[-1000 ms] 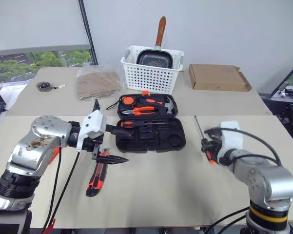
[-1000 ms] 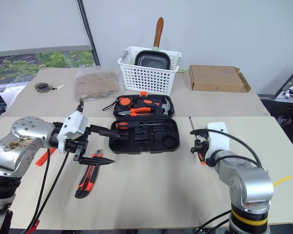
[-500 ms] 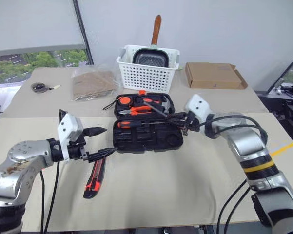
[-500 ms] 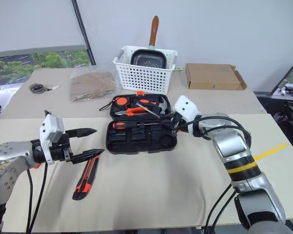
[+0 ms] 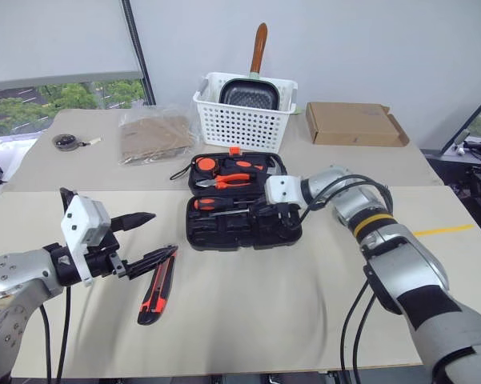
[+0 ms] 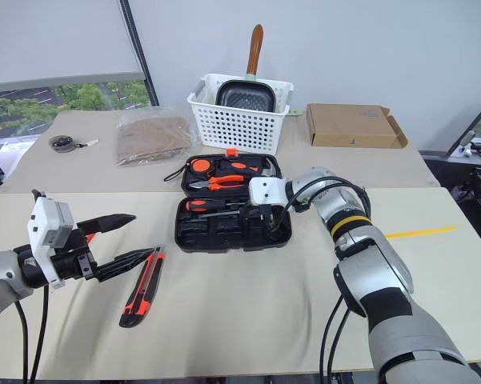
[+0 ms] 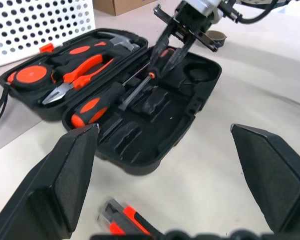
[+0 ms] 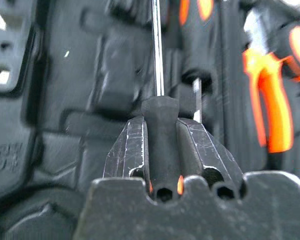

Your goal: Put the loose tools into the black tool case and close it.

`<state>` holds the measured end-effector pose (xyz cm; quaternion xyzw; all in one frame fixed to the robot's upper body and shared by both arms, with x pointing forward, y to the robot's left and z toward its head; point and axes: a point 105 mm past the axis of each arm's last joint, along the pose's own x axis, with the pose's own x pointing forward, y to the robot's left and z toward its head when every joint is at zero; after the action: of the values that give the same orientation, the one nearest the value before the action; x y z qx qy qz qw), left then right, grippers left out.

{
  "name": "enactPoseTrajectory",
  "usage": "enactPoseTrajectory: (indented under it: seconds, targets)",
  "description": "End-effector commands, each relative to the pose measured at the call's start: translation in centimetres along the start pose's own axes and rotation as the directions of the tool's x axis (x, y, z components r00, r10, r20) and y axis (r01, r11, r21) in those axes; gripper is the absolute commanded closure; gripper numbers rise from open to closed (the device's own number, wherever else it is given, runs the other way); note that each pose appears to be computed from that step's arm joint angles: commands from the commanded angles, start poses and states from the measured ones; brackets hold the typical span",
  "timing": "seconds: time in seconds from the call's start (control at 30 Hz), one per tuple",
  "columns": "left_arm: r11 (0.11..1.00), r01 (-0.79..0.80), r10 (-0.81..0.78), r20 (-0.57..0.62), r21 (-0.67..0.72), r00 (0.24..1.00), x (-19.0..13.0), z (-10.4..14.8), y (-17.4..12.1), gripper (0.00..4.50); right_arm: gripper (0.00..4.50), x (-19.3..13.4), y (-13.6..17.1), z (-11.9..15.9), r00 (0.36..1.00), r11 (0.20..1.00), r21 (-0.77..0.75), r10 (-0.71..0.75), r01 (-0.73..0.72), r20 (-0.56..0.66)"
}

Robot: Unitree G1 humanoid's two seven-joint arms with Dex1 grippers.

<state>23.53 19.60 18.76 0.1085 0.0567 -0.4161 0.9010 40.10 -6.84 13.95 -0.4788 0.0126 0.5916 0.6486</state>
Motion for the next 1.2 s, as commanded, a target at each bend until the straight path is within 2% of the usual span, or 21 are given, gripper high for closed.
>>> enactPoseTrajectory:
  seconds: [0.03, 0.23, 0.3, 0.37, 0.5, 0.6, 0.7, 0.8, 0.9, 0.97, 1.03, 1.2]
  targets:
    - [0.999, -0.019, 0.017, 0.029, 0.046, 0.999, -0.4, 1.2, -0.2, 0.0, 3.98, -0.7, -1.7, 0.4, 0.999, 0.999, -0.009, -0.049, 0.049, -0.012]
    - [0.999, -0.022, 0.021, 0.027, 0.048, 0.999, -0.2, 1.2, -0.1, 0.0, 3.98, -0.5, -1.8, 0.0, 0.997, 0.997, 0.036, -0.071, 0.072, -0.019]
    - [0.999, -0.019, 0.018, 0.025, 0.049, 1.0, -0.2, 1.2, -0.1, 0.0, 2.98, -0.5, -1.8, -0.1, 0.997, 0.995, 0.068, -0.078, 0.079, -0.023]
    - [0.999, -0.016, 0.015, 0.024, 0.05, 1.0, -0.1, 1.3, -0.1, 0.0, 2.45, -0.6, -1.9, -0.2, 0.996, 0.993, 0.082, -0.083, 0.085, -0.023]
    - [0.999, -0.007, 0.006, 0.023, 0.054, 1.0, 0.0, 1.4, 0.1, 0.0, 1.03, -0.9, -2.3, 0.1, 0.994, 0.993, 0.062, -0.105, 0.105, -0.006]
    - [0.998, -0.005, 0.003, 0.022, 0.055, 1.0, 0.0, 1.4, 0.2, 0.0, 0.05, -1.5, -3.2, 1.3, 0.988, 0.987, 0.094, -0.14, 0.133, 0.073]
    - [0.999, -0.003, 0.002, 0.025, 0.053, 1.0, 0.0, 1.4, 0.3, 0.0, 0.05, -2.1, -4.6, 3.2, 0.946, 0.956, 0.247, -0.22, 0.16, 0.238]
    - [0.999, -0.003, 0.002, 0.026, 0.049, 1.0, 0.1, 1.3, 0.4, 0.0, 0.05, -2.1, -4.9, 4.3, 0.89, 0.911, 0.397, -0.268, 0.109, 0.369]
    - [0.999, -0.006, 0.004, 0.024, 0.048, 1.0, 0.3, 1.2, 0.6, 0.0, 0.79, -1.6, -4.8, 3.9, 0.856, 0.849, 0.52, -0.337, 0.096, 0.392]
    - [0.999, -0.007, 0.006, 0.025, 0.049, 1.0, 0.3, 1.3, 0.8, 0.0, 1.46, -1.3, -4.7, 3.4, 0.844, 0.811, 0.577, -0.374, 0.096, 0.385]
    - [0.999, -0.009, 0.007, 0.027, 0.051, 1.0, 0.3, 1.3, 0.9, 0.0, 2.13, -0.9, -4.4, 2.7, 0.85, 0.795, 0.595, -0.39, 0.116, 0.355]
    - [0.998, -0.014, 0.012, 0.028, 0.056, 1.0, 0.3, 1.4, 1.1, 0.0, 3.92, 0.2, -2.5, 1.4, 0.896, 0.802, 0.591, -0.323, 0.088, 0.304]
